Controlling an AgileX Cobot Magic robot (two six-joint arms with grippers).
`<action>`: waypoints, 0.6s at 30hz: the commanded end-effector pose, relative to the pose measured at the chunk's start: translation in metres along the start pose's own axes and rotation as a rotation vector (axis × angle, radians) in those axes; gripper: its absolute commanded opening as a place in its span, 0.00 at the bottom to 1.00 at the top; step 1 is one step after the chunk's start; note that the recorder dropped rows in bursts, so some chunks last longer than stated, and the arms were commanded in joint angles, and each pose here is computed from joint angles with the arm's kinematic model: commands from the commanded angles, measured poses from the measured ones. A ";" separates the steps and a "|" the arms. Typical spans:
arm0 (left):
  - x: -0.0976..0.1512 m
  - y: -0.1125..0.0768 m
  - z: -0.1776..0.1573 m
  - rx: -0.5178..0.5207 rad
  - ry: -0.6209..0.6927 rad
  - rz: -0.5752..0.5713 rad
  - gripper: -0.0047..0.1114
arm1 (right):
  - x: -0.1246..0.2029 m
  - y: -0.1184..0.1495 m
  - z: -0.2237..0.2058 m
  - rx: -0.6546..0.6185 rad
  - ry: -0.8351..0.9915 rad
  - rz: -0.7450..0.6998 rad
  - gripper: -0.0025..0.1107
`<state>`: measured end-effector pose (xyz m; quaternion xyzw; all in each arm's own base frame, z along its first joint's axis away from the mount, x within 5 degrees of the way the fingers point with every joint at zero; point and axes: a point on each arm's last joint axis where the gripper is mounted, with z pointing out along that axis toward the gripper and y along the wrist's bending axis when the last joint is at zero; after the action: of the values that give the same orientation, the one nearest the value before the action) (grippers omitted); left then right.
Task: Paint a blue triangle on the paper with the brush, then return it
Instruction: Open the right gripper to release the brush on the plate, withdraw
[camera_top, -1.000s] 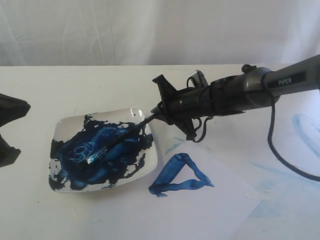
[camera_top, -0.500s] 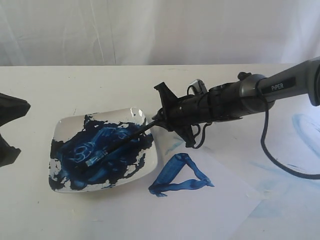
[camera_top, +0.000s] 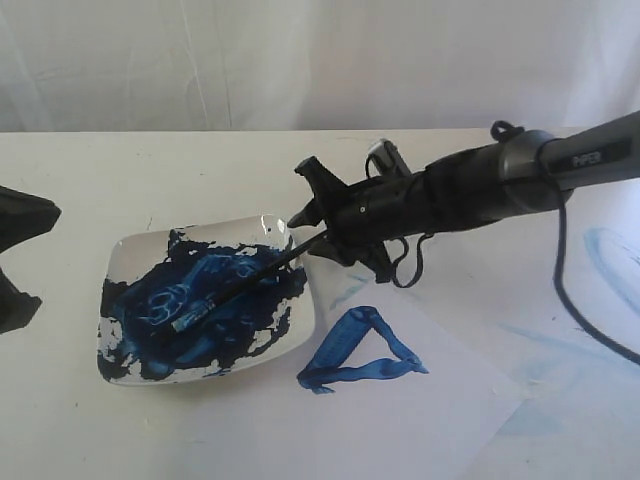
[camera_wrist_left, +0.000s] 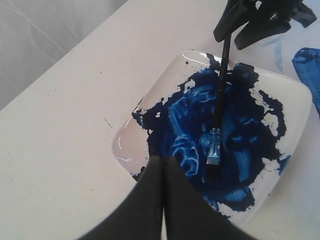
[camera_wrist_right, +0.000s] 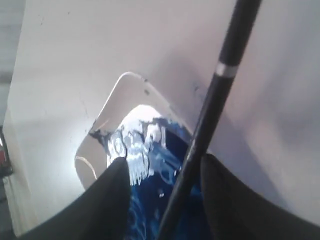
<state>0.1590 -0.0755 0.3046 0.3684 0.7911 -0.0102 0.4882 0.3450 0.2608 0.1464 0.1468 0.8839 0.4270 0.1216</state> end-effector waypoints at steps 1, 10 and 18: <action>0.000 -0.001 -0.001 0.005 -0.019 -0.047 0.04 | 0.008 0.016 -0.043 -0.001 0.022 -0.188 0.40; 0.000 -0.002 -0.001 0.015 -0.017 -0.065 0.04 | 0.063 0.051 -0.154 -0.092 0.083 -0.637 0.34; 0.001 -0.002 -0.001 0.022 -0.005 -0.062 0.04 | 0.124 0.058 -0.267 -0.208 -0.052 -0.923 0.02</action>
<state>0.1584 -0.0769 0.3048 0.3564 0.7960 -0.0271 0.4885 0.1683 0.1658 0.3327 -0.2386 0.8205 0.4414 0.2738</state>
